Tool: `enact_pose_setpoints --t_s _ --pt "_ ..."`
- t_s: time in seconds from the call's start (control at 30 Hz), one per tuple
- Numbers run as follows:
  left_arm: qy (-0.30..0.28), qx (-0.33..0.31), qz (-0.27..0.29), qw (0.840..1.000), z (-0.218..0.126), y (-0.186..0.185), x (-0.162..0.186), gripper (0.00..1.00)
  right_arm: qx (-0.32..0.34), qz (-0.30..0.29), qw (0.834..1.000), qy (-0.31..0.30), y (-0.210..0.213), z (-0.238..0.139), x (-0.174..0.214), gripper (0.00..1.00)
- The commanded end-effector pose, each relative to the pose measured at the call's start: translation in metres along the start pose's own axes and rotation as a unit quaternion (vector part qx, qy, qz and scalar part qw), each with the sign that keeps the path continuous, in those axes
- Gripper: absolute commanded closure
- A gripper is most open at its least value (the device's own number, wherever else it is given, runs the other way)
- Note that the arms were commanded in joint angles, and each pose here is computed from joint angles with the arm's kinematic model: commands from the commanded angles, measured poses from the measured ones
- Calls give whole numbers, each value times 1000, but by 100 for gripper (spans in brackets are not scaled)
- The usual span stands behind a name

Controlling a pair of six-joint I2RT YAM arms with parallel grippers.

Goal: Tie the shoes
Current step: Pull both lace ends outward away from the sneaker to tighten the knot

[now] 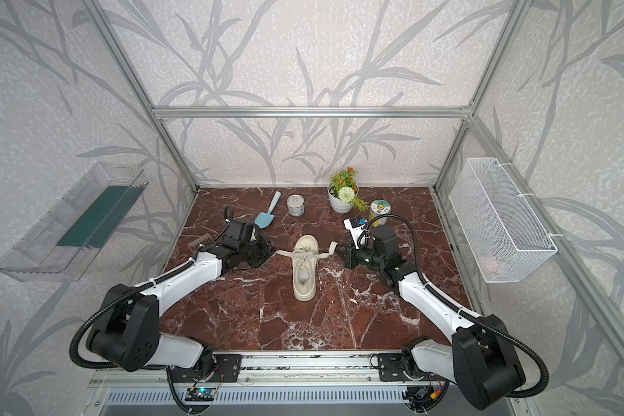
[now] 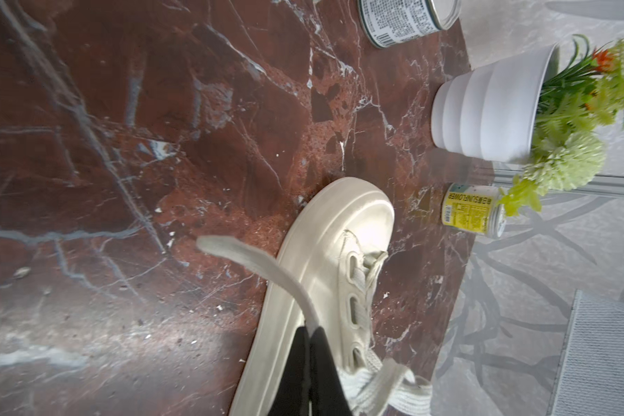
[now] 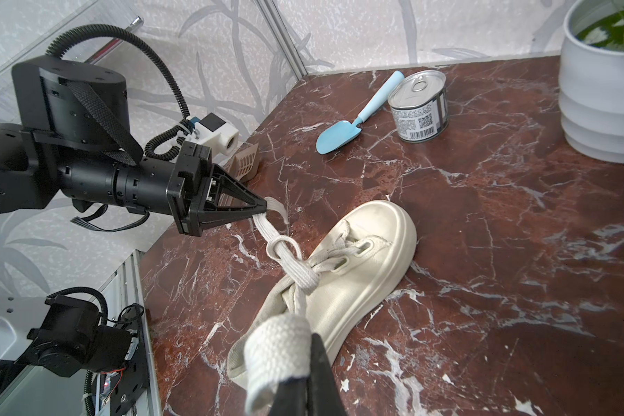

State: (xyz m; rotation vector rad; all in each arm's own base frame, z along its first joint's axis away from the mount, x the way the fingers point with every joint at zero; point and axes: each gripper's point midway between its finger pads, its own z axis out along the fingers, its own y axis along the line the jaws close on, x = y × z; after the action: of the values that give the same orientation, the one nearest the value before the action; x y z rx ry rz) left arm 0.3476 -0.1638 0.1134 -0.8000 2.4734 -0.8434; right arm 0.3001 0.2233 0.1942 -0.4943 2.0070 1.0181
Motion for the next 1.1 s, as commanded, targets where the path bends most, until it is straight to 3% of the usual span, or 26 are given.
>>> enact_pose_setpoints --t_s 0.0,0.47,1.07 --pt "-22 -33 39 998 -19 4 -11 100 22 7 1000 12 -8 -9 11 100" --pt "-44 -61 56 996 -33 19 -26 100 104 38 994 15 -40 -39 28 100" --pt "-32 -72 79 994 -32 19 -43 100 212 128 968 40 -82 -70 70 100"
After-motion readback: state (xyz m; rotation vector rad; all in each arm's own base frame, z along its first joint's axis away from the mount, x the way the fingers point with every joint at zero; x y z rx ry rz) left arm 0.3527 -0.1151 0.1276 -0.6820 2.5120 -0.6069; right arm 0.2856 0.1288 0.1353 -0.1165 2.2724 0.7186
